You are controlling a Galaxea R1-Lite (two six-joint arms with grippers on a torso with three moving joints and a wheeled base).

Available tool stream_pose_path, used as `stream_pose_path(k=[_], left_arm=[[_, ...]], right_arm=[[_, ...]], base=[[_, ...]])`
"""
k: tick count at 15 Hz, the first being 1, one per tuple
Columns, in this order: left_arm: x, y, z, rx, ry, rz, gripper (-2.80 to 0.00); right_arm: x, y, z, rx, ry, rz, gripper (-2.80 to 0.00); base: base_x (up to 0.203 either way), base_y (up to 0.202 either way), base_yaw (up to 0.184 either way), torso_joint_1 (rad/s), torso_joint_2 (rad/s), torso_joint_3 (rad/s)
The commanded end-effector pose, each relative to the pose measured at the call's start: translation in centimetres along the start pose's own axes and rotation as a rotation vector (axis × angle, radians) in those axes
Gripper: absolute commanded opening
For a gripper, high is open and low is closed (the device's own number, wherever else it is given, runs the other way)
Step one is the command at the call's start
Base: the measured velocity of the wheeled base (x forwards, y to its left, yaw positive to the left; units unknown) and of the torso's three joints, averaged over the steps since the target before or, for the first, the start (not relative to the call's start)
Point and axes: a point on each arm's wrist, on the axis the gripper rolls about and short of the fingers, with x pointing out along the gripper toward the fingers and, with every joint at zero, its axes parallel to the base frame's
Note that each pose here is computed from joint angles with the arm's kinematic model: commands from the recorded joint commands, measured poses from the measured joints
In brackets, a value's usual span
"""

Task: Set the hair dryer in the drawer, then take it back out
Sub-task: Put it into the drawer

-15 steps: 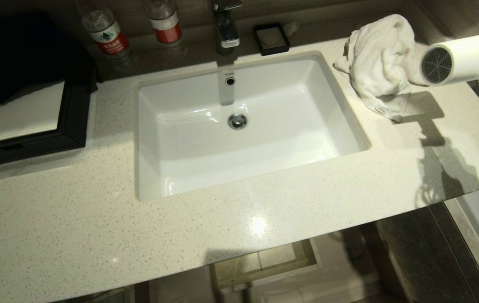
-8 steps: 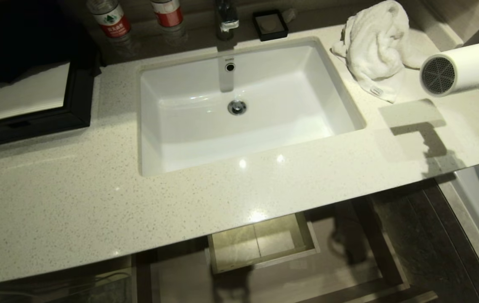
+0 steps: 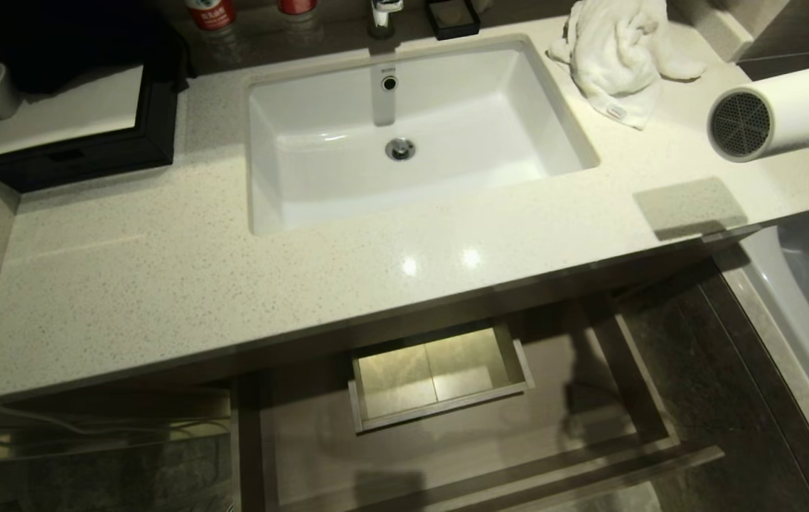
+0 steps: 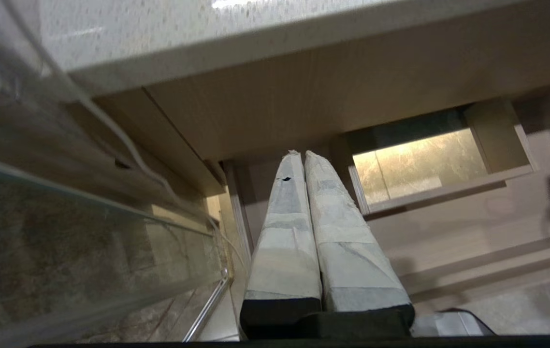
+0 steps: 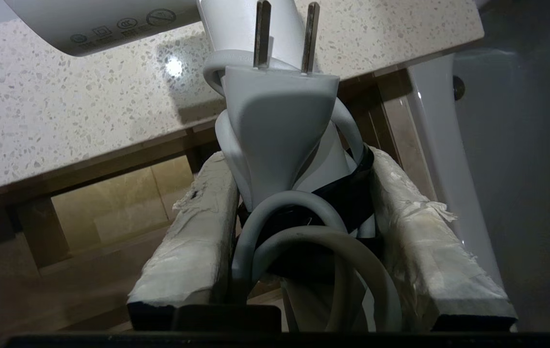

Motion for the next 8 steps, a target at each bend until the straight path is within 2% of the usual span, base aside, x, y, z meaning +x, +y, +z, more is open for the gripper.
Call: stream_pose_path(k=[1,8], left_arm=[[0.00,0.00,-0.04,0.000,0.000,0.001,-2.80],[0.00,0.00,-0.02,0.000,0.000,0.000,-2.80]], right_arm=[[-0.26,-0.02,-0.14,0.000,-0.001,0.003,-2.80],[-1.23,-0.24,-0.51,-0.018,-0.017,0.009,-2.80]], base=[[0.000,0.000,0.000,-0.332,0.20,-0.145],[0.000,0.000,0.000,-0.299,0.13,-0.176]])
